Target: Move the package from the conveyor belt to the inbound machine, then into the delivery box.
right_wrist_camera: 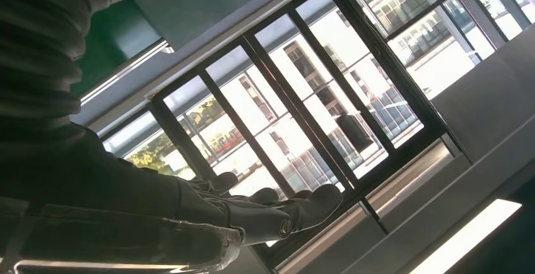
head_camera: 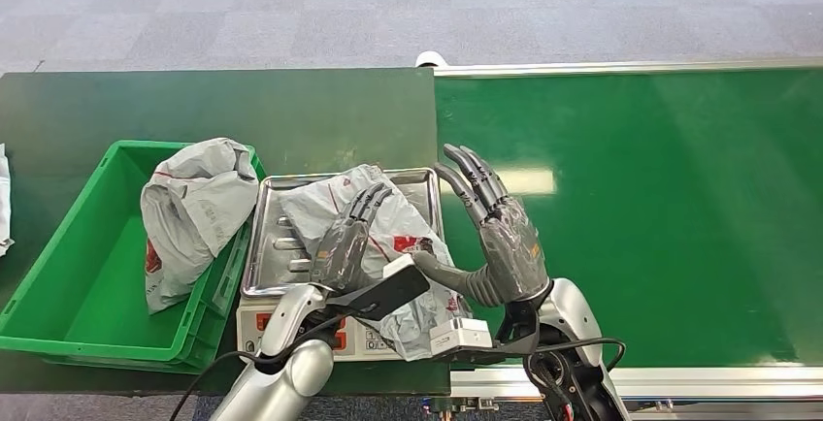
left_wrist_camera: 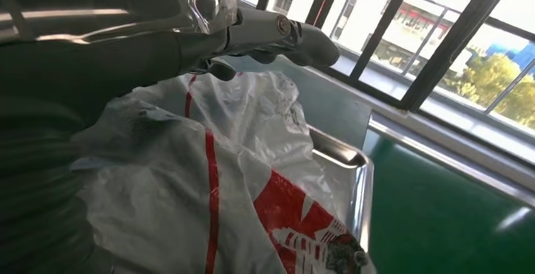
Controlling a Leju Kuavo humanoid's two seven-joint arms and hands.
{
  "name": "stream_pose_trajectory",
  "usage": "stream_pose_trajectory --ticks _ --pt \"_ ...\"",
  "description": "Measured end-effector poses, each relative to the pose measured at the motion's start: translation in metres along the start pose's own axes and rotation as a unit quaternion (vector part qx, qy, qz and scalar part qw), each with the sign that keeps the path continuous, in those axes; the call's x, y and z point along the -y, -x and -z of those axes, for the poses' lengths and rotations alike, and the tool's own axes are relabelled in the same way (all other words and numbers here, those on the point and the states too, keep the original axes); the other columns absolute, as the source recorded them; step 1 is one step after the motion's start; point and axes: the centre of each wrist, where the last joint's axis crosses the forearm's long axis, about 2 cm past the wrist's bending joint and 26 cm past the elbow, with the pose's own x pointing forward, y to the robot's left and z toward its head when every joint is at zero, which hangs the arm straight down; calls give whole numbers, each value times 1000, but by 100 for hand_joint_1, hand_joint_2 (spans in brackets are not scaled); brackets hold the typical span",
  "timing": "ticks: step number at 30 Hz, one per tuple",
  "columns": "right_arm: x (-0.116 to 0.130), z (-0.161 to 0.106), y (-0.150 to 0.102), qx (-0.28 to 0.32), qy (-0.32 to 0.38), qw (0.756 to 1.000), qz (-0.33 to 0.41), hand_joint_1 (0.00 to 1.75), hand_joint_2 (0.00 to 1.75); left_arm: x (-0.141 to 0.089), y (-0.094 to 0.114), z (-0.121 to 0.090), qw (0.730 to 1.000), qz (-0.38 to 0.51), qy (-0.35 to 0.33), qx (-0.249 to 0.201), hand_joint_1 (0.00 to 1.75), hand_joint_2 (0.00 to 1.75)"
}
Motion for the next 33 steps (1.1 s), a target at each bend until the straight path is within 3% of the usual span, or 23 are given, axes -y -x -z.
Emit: stream_pose_trajectory --ticks 3,5,6,10,11,25,33 --pt "2 1 0 -1 -4 1000 -4 0 175 3 1 3 999 20 34 -18 2 175" --pt "3 2 1 -4 -6 1000 -6 0 175 5 0 7 998 30 54 -27 24 175" --pt "2 3 1 -4 -6 1000 -6 0 175 6 0 9 997 35 64 -31 39 175" --pt "0 7 -3 -2 -8 1000 -3 0 175 10 0 15 993 45 97 -41 146 175" --pt "0 7 -3 -2 -8 1000 -3 0 175 11 0 16 993 46 102 -42 151 175" --pt "-1 9 -4 0 -11 1000 -3 0 175 14 4 17 992 26 123 -33 149 175" --pt "-2 9 -5 3 -15 1000 -5 0 175 11 9 16 991 -48 124 -5 146 175"
